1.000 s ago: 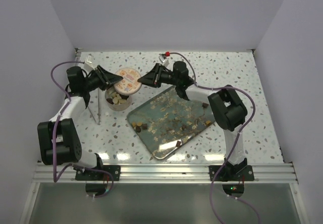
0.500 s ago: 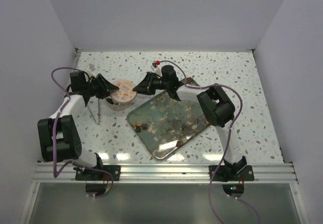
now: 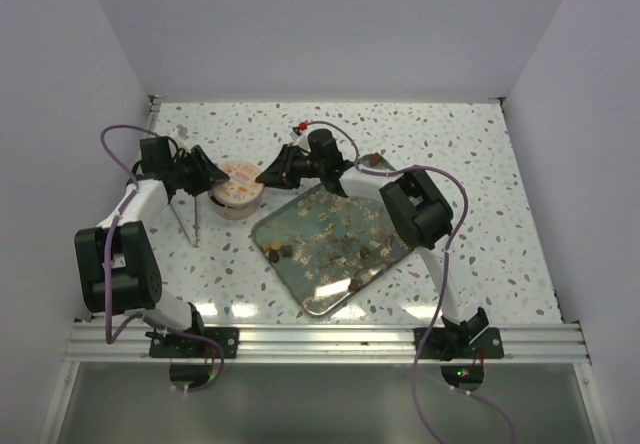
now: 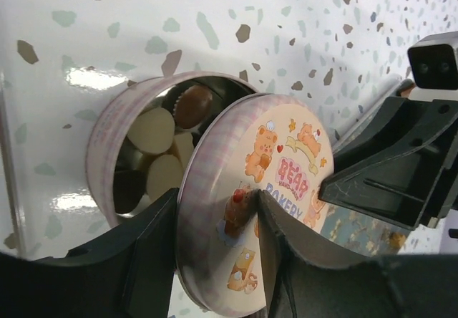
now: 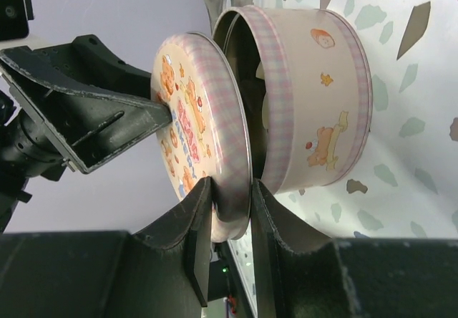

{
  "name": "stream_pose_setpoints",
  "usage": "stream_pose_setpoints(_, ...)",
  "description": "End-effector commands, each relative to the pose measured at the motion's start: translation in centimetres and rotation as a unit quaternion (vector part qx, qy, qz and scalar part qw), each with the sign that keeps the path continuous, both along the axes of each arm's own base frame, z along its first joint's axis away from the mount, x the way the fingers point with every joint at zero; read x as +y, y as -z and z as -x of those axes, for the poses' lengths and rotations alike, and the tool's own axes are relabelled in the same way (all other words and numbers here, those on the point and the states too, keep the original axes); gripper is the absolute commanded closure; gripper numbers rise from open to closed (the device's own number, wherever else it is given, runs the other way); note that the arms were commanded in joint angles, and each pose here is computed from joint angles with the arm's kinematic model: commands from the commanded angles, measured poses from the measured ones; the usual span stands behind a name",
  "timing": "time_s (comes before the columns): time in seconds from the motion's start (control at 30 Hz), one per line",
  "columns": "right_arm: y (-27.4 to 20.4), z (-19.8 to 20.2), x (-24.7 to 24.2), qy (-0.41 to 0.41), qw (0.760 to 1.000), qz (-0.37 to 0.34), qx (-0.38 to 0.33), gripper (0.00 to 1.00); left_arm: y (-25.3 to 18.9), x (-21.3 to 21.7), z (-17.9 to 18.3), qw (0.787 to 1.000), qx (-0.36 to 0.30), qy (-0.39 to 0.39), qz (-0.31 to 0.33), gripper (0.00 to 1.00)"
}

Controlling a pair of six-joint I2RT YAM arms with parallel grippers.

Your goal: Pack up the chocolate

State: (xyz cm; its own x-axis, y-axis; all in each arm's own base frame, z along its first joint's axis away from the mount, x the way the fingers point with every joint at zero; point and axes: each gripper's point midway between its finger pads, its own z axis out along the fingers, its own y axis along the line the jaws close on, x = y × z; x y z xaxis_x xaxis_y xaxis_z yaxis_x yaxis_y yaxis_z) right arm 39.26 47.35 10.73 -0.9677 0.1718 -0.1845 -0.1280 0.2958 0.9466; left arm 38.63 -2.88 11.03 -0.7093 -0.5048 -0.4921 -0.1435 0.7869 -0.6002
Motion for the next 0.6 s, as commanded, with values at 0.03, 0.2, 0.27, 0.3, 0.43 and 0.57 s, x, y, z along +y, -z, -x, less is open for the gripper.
stream_pose_setpoints(0.03,-3.8,-1.3,1.6,0.002,0.997,-0.023,-0.073,0.96,2.8,3.5,0.8,0.993,0.040,-0.013,-0.114,0.51)
stream_pose_setpoints(0.2,-3.3,-1.7,1.7,0.009,0.997,-0.018,-0.072,0.96,3.2,4.4,0.9,0.989,0.045,-0.016,-0.139,0.49)
stream_pose_setpoints(0.27,-3.0,-1.7,1.7,0.009,0.997,-0.015,-0.070,0.96,3.4,4.7,0.9,0.988,0.049,-0.018,-0.147,0.49)
stream_pose_setpoints(0.3,-2.9,-1.7,1.7,0.009,0.997,-0.014,-0.070,0.96,3.5,4.8,0.9,0.987,0.050,-0.018,-0.149,0.49)
stream_pose_setpoints(0.43,-2.3,-1.8,1.7,0.011,0.998,-0.008,-0.066,0.96,3.5,5.0,0.7,0.987,0.048,-0.020,-0.154,0.48)
stream_pose_setpoints(0.57,-1.3,-1.7,1.7,0.009,0.998,0.001,-0.061,0.96,2.0,5.3,0.0,0.987,0.027,-0.026,-0.159,0.48)
